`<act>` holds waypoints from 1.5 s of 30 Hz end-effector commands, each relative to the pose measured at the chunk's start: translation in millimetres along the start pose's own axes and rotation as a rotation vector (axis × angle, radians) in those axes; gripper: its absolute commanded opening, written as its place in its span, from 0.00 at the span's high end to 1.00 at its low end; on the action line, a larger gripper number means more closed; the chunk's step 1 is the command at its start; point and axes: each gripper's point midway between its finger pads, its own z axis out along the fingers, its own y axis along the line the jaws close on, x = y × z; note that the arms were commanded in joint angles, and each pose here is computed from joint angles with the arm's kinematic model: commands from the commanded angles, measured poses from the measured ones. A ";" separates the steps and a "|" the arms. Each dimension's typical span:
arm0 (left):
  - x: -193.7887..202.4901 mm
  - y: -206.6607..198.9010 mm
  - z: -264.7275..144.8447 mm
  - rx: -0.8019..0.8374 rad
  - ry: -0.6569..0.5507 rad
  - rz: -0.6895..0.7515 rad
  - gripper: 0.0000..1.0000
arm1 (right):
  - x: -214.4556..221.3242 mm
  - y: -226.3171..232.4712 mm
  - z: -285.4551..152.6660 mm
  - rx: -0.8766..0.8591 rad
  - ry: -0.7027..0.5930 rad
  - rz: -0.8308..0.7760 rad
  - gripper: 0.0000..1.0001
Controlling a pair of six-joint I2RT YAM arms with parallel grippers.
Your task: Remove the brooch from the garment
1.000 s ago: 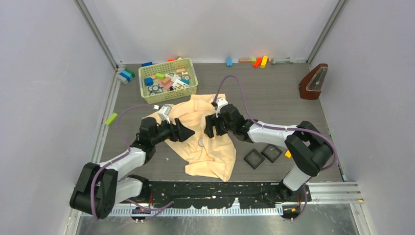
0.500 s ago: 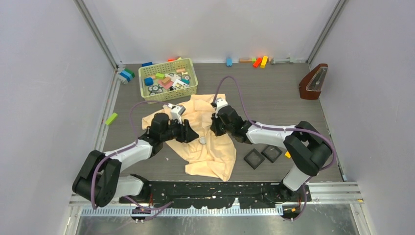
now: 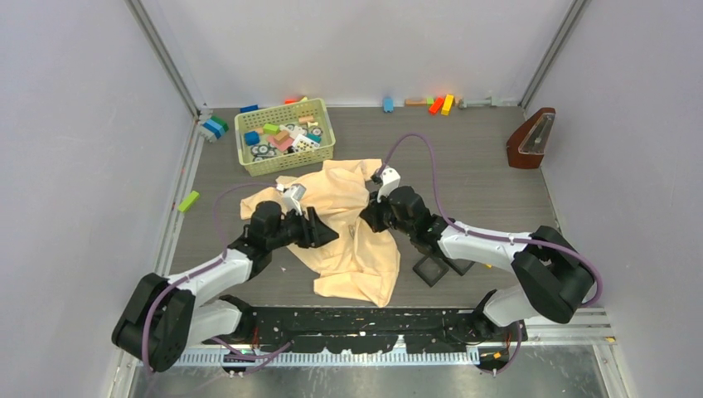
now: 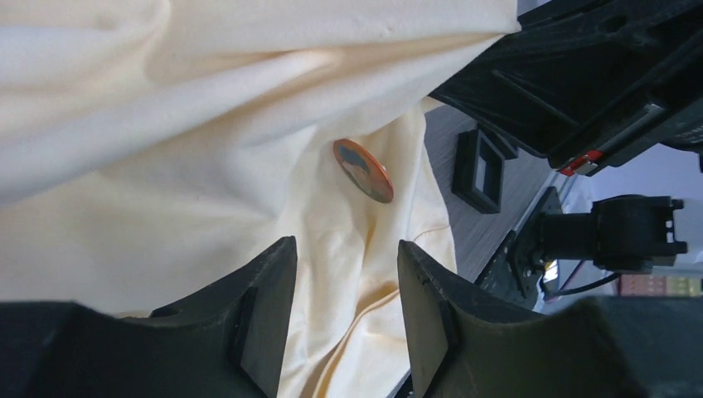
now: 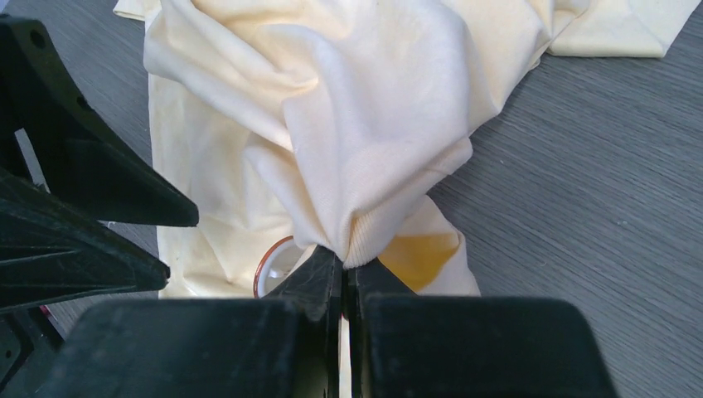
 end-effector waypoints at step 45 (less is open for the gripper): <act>-10.6 -2.8 13.8 -0.227 -0.084 -0.046 1.00 | -24.0 -18.0 14.6 0.130 -0.060 0.029 0.97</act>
